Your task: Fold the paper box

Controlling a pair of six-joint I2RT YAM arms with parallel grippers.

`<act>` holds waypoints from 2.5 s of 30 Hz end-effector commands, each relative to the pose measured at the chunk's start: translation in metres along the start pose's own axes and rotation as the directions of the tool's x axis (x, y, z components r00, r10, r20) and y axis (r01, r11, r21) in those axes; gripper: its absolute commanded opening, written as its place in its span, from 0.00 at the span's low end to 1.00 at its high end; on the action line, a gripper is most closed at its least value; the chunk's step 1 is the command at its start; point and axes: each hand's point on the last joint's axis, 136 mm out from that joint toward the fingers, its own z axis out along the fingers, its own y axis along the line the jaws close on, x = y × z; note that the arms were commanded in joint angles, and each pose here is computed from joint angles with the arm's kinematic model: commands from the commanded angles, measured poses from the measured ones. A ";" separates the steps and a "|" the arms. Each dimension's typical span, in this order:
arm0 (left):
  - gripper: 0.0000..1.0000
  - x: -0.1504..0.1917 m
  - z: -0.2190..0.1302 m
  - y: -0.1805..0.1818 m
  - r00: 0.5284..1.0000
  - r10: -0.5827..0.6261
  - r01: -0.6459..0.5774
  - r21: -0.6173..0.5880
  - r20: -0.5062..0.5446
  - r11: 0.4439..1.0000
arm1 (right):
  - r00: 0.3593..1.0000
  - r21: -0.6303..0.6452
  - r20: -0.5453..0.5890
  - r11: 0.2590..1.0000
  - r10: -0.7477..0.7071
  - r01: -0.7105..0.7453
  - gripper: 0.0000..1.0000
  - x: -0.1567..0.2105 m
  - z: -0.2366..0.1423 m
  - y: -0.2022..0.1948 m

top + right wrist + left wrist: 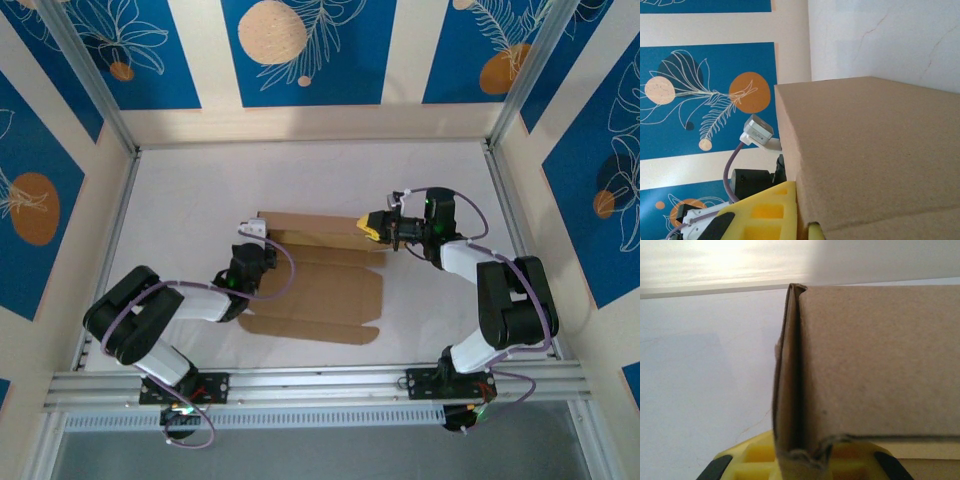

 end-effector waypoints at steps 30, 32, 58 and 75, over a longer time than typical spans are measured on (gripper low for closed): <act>0.00 0.008 0.002 -0.006 0.999 -0.006 0.006 0.011 -0.036 1.000 | 0.961 0.667 0.232 0.744 -0.152 -0.044 0.58 0.040 -0.096 -0.024; 0.00 0.009 0.002 -0.006 0.999 -0.016 0.016 0.010 -0.035 1.000 | 0.964 0.678 0.245 0.729 -0.101 -0.096 0.52 0.048 -0.097 -0.042; 0.00 0.011 0.000 -0.008 0.997 -0.047 0.049 0.025 -0.053 0.998 | 0.934 0.765 0.356 0.571 0.011 -0.298 0.22 -0.038 -0.069 -0.161; 0.00 0.016 0.000 0.002 0.994 -0.027 0.019 -0.074 -0.107 0.997 | 0.909 0.551 0.305 0.726 0.284 -0.412 0.18 -0.011 -0.028 -0.149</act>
